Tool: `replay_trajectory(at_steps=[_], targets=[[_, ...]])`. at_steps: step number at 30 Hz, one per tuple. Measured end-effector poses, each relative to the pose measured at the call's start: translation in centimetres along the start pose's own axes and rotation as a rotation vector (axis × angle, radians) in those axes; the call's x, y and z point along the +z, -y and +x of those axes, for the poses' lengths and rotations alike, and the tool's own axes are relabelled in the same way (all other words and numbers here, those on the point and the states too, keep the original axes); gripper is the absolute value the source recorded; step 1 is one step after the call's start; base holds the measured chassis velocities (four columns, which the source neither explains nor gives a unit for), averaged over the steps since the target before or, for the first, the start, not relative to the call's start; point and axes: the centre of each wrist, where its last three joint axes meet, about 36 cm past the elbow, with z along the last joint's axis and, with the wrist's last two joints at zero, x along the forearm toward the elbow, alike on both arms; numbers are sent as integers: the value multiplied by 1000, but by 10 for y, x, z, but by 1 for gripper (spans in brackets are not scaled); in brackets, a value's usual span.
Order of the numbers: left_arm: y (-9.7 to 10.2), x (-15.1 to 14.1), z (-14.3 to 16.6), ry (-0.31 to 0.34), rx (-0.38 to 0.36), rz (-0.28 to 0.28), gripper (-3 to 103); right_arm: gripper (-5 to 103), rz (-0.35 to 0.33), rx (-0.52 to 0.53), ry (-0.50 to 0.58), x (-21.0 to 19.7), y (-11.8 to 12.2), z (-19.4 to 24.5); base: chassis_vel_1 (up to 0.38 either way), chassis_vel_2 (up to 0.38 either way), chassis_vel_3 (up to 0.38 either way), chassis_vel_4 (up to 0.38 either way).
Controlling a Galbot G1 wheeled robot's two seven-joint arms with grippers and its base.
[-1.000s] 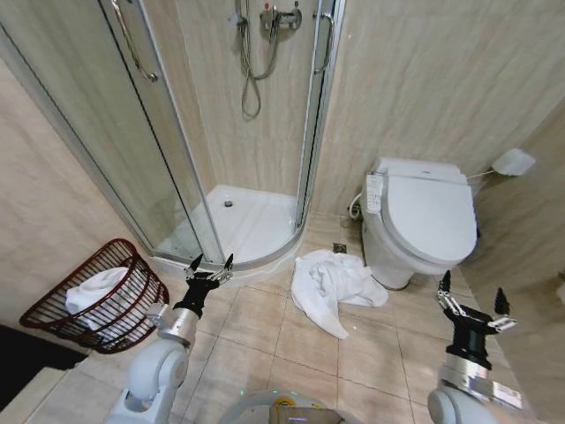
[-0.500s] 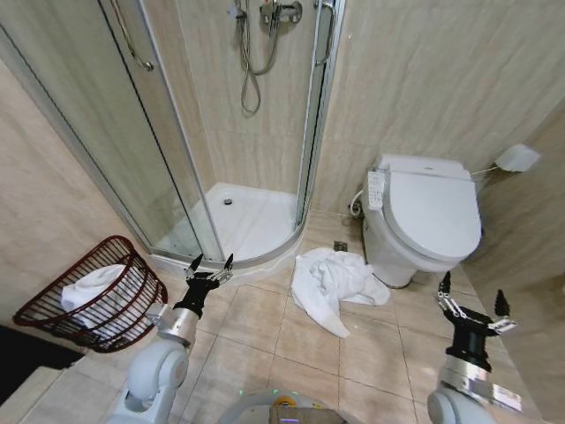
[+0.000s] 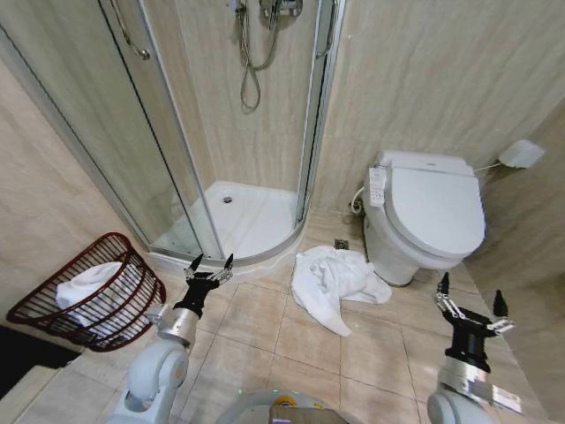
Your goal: Discard the used towel into the hamper.
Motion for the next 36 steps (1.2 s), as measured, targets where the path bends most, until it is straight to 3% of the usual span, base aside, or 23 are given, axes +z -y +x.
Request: replay_trajectory(at_steps=[36], targets=[[0, 0, 0, 0, 0, 0, 100, 100, 1, 1, -1, 2, 1, 2, 0, 0, 0, 0]])
